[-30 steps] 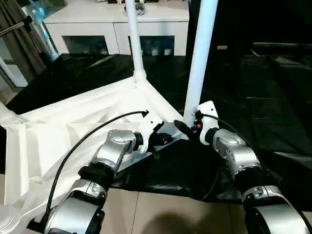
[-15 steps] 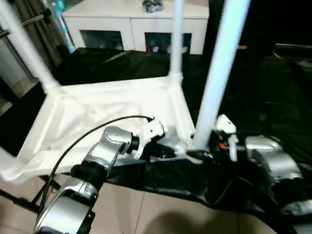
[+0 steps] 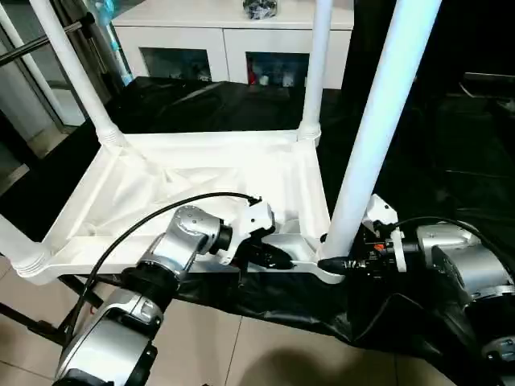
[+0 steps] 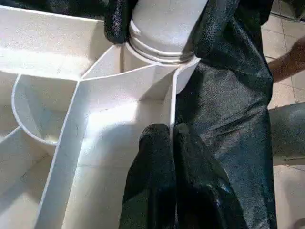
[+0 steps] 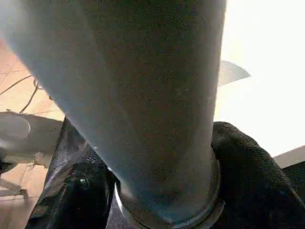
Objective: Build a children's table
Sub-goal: Rotate leg to tighten
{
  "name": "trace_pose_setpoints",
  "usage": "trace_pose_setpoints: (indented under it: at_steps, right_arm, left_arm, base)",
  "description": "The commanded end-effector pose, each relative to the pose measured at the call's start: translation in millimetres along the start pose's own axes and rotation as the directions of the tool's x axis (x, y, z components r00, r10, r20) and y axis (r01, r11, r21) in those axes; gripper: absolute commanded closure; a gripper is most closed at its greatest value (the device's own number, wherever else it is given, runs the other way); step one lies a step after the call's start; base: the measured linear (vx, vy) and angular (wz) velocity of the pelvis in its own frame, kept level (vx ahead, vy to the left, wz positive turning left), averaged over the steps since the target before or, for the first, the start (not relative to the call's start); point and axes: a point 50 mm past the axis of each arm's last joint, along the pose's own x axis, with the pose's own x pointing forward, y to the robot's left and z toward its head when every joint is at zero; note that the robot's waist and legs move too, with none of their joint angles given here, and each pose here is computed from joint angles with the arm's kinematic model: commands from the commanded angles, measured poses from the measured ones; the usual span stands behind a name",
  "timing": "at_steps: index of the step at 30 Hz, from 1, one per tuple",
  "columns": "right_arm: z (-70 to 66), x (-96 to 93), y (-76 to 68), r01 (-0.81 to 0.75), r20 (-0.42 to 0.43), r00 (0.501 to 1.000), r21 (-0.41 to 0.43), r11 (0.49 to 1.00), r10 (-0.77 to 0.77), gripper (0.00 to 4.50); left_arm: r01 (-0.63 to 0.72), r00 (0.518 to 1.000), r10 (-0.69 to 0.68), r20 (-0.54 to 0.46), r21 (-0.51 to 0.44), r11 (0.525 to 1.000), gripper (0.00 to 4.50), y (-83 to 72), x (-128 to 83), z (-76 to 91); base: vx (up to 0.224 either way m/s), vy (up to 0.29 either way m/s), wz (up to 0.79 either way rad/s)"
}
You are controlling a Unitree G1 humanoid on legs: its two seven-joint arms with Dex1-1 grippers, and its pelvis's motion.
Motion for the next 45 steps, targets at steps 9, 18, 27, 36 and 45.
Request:
trace_pose_setpoints:
  at_steps: [9, 18, 27, 36, 45]
  right_arm:
    - [-21.7, 79.4, -0.3, 0.270, 0.055, 0.957, 0.189, 0.944, -0.284, 1.94]
    - [-11.4, 113.0, -8.4, 0.467, 0.023, 0.870, 0.284, 0.837, -0.493, 1.94]
    - [2.6, 100.9, -20.2, 0.452, 0.107, 0.860, 0.299, 0.841, -0.500, 0.81]
    - [0.1, 32.8, -18.2, 0.296, 0.150, 0.938, 0.114, 0.948, -0.311, 0.15]
    - [5.8, -12.7, -16.7, 0.226, 0.074, 0.972, -0.018, 0.974, -0.224, 0.06]
  left_arm:
    - [-0.288, 0.949, 0.299, 0.103, -0.115, 0.951, 4.50, 16.6, 23, 21.2]
    - [-0.391, 0.903, 0.413, 0.119, -0.175, 0.904, 4.50, 20.2, 37, 30.6]
    - [-0.340, 0.927, 0.348, 0.138, -0.080, 0.937, 4.50, 15.9, 33, 29.6]
    - [-0.223, 0.967, 0.220, 0.129, 0.008, 0.975, 4.50, 7.9, 23, 22.2]
    - [-0.116, 0.988, 0.109, 0.113, 0.054, 0.992, 4.50, 1.5, 12, 16.2]
  base:
    - [0.000, 0.000, 0.00]
    - [0.000, 0.000, 0.00]
    - [0.000, 0.000, 0.00]
    - [0.000, 0.000, 0.00]
    - [0.000, 0.000, 0.00]
